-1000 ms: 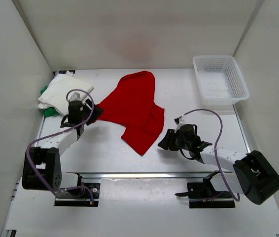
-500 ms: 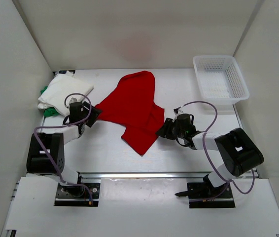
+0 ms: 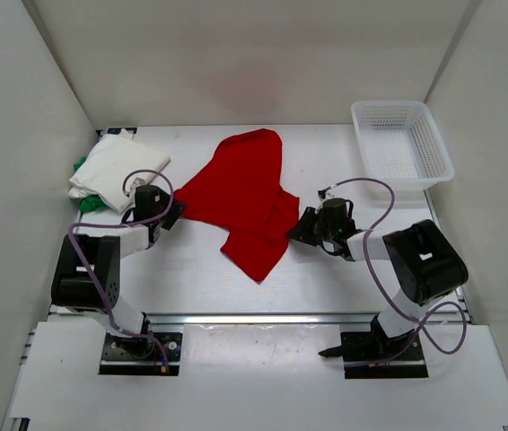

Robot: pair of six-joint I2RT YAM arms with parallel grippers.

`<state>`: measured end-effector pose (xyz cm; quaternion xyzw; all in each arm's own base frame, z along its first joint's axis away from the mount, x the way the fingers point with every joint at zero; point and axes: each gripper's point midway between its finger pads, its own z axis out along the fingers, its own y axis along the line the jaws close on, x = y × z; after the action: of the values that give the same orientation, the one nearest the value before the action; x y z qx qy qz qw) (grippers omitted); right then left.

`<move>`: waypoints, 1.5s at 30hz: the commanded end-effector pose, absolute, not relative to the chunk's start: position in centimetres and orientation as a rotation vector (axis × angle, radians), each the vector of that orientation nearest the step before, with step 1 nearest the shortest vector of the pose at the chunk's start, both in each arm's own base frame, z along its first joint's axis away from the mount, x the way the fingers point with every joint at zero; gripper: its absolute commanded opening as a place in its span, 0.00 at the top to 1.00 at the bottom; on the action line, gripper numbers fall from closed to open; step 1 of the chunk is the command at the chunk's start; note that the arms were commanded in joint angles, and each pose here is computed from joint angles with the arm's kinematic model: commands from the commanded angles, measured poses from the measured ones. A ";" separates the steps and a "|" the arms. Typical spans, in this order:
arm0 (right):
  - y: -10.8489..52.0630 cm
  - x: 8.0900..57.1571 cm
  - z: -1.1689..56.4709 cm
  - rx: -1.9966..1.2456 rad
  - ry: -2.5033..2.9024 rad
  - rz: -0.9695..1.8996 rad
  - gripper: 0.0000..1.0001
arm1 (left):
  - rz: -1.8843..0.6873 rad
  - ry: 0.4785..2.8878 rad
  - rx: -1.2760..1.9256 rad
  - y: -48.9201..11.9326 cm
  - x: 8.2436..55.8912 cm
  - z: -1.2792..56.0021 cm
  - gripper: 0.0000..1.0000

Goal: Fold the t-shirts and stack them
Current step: Flatten out the tshirt

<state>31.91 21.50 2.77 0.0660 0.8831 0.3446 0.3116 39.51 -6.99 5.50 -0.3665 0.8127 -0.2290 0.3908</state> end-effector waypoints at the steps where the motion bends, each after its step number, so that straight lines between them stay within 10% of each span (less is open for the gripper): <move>1: 22.0 33.1 3.2 0.169 2.310 0.937 0.81 | -0.558 2.049 -0.922 -6.6 40.3 6.0 0.47; 5: 21.8 33.7 4.1 0.167 2.291 0.920 0.61 | -0.550 2.051 -0.864 -6.7 38.9 7.0 0.28; 10: 21.3 34.4 3.9 0.194 2.282 0.959 0.77 | -0.456 2.032 -0.877 -4.9 38.8 6.8 0.24; 16: 21.6 34.5 4.6 0.161 2.254 0.965 0.89 | -0.534 2.098 -0.858 -7.6 40.8 5.1 0.47; 21: 21.8 35.0 4.7 0.173 2.253 0.979 0.64 | -0.558 2.123 -0.846 -9.2 41.1 4.4 0.48; 28: 20.8 35.8 4.9 0.233 2.240 1.003 1.00 | -0.637 2.113 -0.753 -11.8 41.6 7.2 1.00; 35: 17.0 34.5 6.9 0.294 2.195 0.930 1.00 | -0.700 2.015 -0.488 -18.0 36.6 16.5 1.00; 38: 14.6 35.1 6.8 0.320 2.192 0.848 1.00 | -0.820 2.080 -0.473 -20.5 32.3 14.2 0.83; 42: 13.5 35.2 6.7 0.346 2.193 0.832 1.00 | -0.831 2.171 -0.453 -20.4 29.8 10.2 0.11; 45: 13.5 34.9 6.4 0.349 2.207 0.832 1.00 | -0.821 2.149 -0.518 -17.9 29.9 9.5 0.13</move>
<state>35.20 13.65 6.50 0.1453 0.8573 0.3313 0.3664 29.94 -20.04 10.15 -0.1778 0.8449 -0.3294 0.3821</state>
